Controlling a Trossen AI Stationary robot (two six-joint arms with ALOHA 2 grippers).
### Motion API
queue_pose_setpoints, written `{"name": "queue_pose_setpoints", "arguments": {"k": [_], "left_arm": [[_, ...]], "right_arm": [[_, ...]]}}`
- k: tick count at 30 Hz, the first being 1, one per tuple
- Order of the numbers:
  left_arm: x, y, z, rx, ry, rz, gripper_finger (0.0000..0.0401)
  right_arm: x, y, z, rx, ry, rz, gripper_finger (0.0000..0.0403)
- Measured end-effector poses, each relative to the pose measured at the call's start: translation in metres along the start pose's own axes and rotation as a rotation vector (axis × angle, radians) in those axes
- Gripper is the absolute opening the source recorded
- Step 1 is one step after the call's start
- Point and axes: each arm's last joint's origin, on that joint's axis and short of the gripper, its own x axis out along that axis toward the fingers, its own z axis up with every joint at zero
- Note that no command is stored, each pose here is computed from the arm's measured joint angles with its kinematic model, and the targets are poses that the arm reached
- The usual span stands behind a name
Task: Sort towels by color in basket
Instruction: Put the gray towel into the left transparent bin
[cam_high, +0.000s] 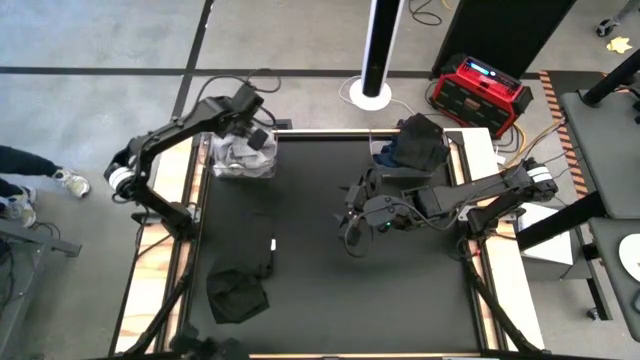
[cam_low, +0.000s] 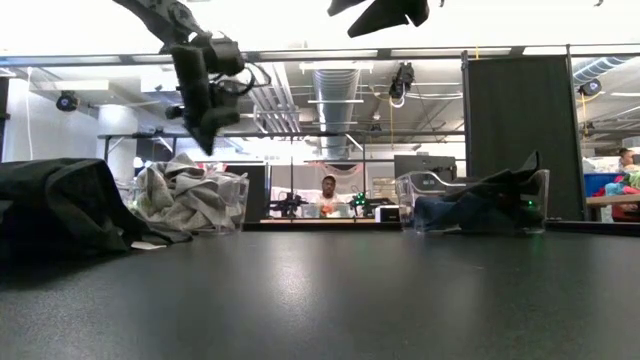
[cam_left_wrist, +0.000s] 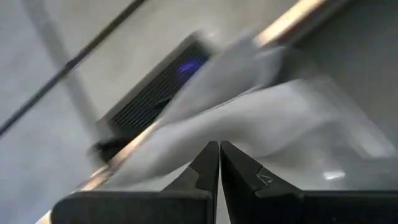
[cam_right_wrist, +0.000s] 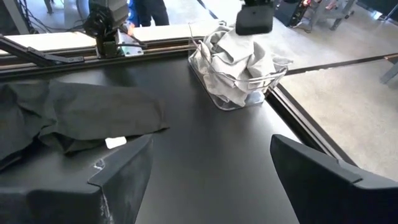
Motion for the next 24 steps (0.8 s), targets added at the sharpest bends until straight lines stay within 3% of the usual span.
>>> {"name": "queue_pose_setpoints", "arguments": {"k": [4,13,19,24], "left_arm": [[-0.008,0.007,-0.005,-0.022,0.065,0.192,0.0],[-0.016,0.012,-0.026,-0.084,0.135,0.218,0.0],[0.013,0.005,-0.041,-0.087,0.17,0.182,0.0],[0.029,-0.005,-0.045,-0.1,0.121,-0.009,0.0]], "right_arm": [[0.0,0.0,0.0,-0.004,0.003,0.003,0.0314],[0.001,0.0,-0.003,-0.013,0.009,0.002,0.0329],[0.001,0.0,-0.004,-0.013,0.009,0.002,0.033],[0.002,0.0,-0.005,-0.015,0.015,0.001,0.032]]}}
